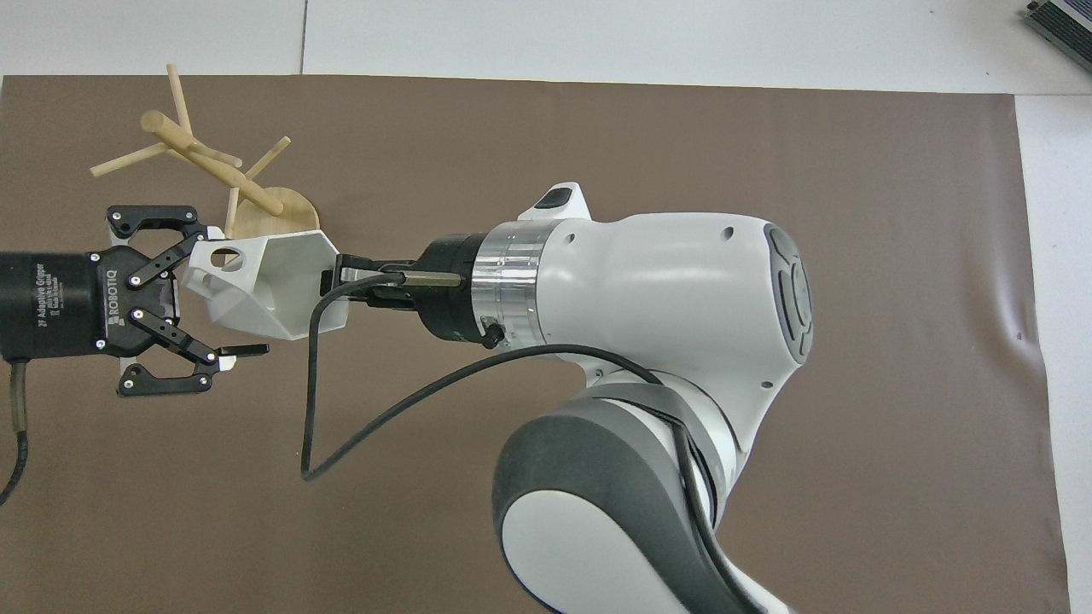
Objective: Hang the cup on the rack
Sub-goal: 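Grasp the cup with the left gripper while the right gripper holds it, then carry the cup with the left gripper while the right gripper withdraws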
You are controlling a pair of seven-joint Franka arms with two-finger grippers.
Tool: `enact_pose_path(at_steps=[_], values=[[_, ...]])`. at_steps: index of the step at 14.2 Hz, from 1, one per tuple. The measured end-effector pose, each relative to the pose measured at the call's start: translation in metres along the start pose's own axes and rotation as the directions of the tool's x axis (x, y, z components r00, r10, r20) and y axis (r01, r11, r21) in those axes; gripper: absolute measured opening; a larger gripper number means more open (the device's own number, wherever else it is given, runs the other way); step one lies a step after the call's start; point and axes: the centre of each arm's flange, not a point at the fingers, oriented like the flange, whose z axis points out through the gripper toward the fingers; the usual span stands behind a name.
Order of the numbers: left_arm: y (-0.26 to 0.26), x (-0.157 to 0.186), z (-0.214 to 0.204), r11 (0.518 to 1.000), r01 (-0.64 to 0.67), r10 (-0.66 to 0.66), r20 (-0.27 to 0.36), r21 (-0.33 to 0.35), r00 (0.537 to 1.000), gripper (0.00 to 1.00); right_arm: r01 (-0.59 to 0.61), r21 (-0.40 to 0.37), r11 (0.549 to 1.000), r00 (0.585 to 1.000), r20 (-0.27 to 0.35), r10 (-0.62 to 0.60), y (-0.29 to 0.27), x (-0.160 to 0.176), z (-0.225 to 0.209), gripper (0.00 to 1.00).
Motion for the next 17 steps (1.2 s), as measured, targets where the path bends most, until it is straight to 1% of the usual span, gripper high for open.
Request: enact_pose_path(at_steps=[1, 2, 5, 6, 7, 8, 9, 10, 11, 12, 13, 14, 15, 16, 17], values=[[0.000, 0.000, 0.000, 1.000, -0.001, 0.001, -0.001, 0.001, 1.000, 0.78, 0.000, -0.001, 1.000, 1.000, 0.000, 0.000, 0.000, 0.000, 0.000, 0.08], [0.000, 0.000, 0.000, 1.000, -0.005, 0.005, -0.001, 0.001, 1.000, 0.74, 0.000, -0.001, 1.000, 1.000, 0.000, 0.000, 0.000, 0.000, 0.000, 0.08], [0.000, 0.001, 0.000, 1.000, -0.023, 0.023, -0.001, -0.001, 1.000, 0.74, 0.001, -0.001, 1.000, 1.000, 0.002, -0.001, 0.000, 0.000, 0.000, 0.08], [0.000, 0.001, 0.000, 1.000, -0.025, 0.025, -0.001, -0.001, 1.000, 0.74, 0.001, -0.002, 1.000, 1.000, 0.003, -0.001, 0.000, 0.000, 0.000, 0.11], [0.000, 0.001, -0.001, 1.000, -0.028, 0.028, -0.001, -0.001, 1.000, 0.74, 0.001, -0.004, 1.000, 1.000, 0.007, -0.001, 0.001, -0.001, 0.001, 0.19], [0.000, 0.001, -0.001, 1.000, -0.031, 0.031, -0.001, -0.001, 1.000, 0.74, 0.000, -0.005, 1.000, 1.000, 0.009, 0.000, 0.001, -0.001, 0.001, 0.24], [0.000, 0.001, -0.001, 1.000, -0.031, 0.031, -0.001, -0.001, 1.000, 0.74, -0.001, -0.006, 1.000, 1.000, 0.009, 0.001, 0.002, 0.000, 0.000, 0.25], [0.000, 0.001, -0.001, 1.000, -0.031, 0.031, -0.001, -0.001, 1.000, 0.74, -0.002, -0.007, 1.000, 1.000, 0.008, 0.002, 0.002, 0.001, 0.000, 0.31], [0.000, 0.001, -0.001, 1.000, -0.031, 0.031, -0.001, -0.001, 1.000, 0.74, -0.004, -0.008, 1.000, 1.000, 0.006, 0.004, 0.004, 0.002, -0.001, 0.43], [0.000, 0.001, -0.001, 1.000, -0.031, 0.031, -0.001, -0.001, 1.000, 0.74, -0.006, -0.009, 1.000, 1.000, 0.004, 0.006, 0.005, 0.004, -0.002, 0.53], [0.000, 0.001, -0.001, 1.000, -0.031, 0.031, -0.001, -0.001, 1.000, 0.74, -0.008, -0.011, 1.000, 1.000, 0.003, 0.008, 0.006, 0.005, -0.003, 0.66], [0.000, 0.002, -0.001, 1.000, -0.026, 0.026, -0.001, -0.002, 1.000, 0.74, -0.010, -0.014, 1.000, 1.000, 0.009, 0.010, 0.008, 0.006, -0.004, 0.76], [0.001, 0.005, -0.002, 1.000, -0.010, 0.010, -0.001, -0.004, 1.000, 0.74, -0.014, -0.023, 1.000, 1.000, 0.020, 0.015, 0.011, 0.008, -0.005, 0.90], [0.001, 0.007, -0.001, 1.000, 0.004, -0.004, -0.005, -0.003, 1.000, 0.74, -0.022, -0.034, 0.999, 0.999, 0.028, 0.023, 0.017, 0.012, -0.008, 0.99], [0.000, 0.011, 0.001, 1.000, 0.013, -0.013, -0.021, 0.002, 1.000, 0.74, -0.032, -0.052, 0.998, 0.999, 0.035, 0.034, 0.024, 0.019, -0.014, 1.00]])
